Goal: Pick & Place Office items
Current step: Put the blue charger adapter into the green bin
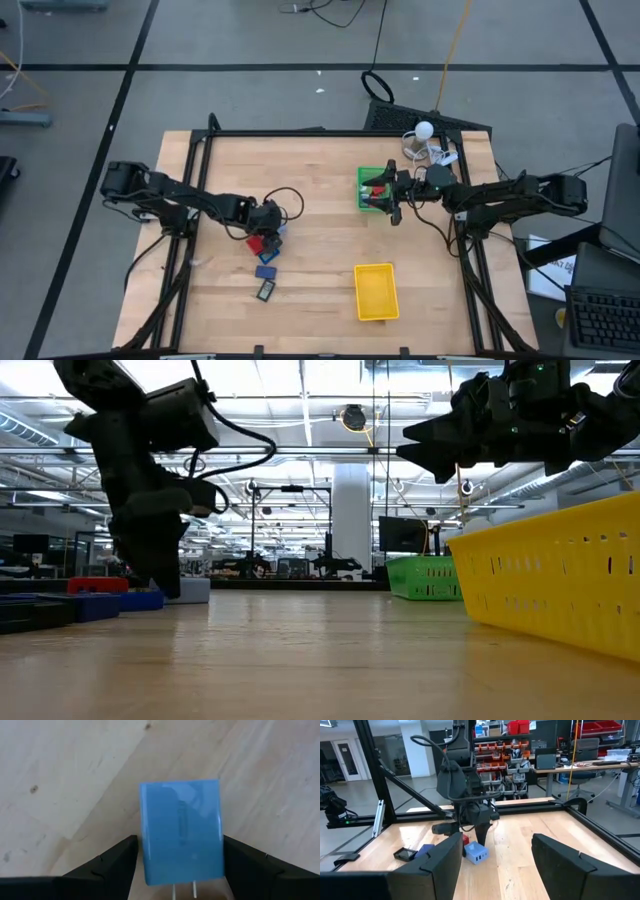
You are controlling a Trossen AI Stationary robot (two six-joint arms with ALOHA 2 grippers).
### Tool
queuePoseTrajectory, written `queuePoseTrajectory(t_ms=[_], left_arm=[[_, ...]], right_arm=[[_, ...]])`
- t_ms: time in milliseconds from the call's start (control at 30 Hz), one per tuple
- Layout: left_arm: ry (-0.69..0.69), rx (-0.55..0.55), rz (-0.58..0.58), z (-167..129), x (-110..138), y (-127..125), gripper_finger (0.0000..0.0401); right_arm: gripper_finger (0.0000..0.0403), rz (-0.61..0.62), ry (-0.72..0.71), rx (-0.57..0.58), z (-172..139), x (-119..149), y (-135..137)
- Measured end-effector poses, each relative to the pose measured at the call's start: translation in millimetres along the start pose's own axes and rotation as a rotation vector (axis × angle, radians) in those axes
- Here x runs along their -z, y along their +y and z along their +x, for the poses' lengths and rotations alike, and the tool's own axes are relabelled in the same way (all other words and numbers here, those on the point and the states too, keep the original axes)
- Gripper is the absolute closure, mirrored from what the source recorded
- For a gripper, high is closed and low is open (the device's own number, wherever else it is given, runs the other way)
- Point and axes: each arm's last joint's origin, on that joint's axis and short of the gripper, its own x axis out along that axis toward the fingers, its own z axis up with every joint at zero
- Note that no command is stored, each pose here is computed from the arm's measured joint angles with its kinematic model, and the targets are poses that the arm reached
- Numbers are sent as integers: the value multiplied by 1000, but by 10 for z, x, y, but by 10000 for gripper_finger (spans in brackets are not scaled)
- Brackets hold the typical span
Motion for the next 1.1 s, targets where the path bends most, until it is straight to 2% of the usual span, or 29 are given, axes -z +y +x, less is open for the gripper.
queuePoseTrajectory(t_ms=[233,400,633,967,1100], left_arm=[[-8,-24,3,3,4,8,132],[1,-35,87,3,25,4,136],[-1,-45,144,4,30,6,188],[-59,-101,177,2,4,18,188],[-83,-114,227,-28,-15,17,181]], right_arm=[[177,4,11,1,0,11,-1],[177,8,22,2,0,22,-2],[177,7,22,2,0,22,-2],[177,11,32,3,0,32,-3],[177,10,29,3,0,29,-3]])
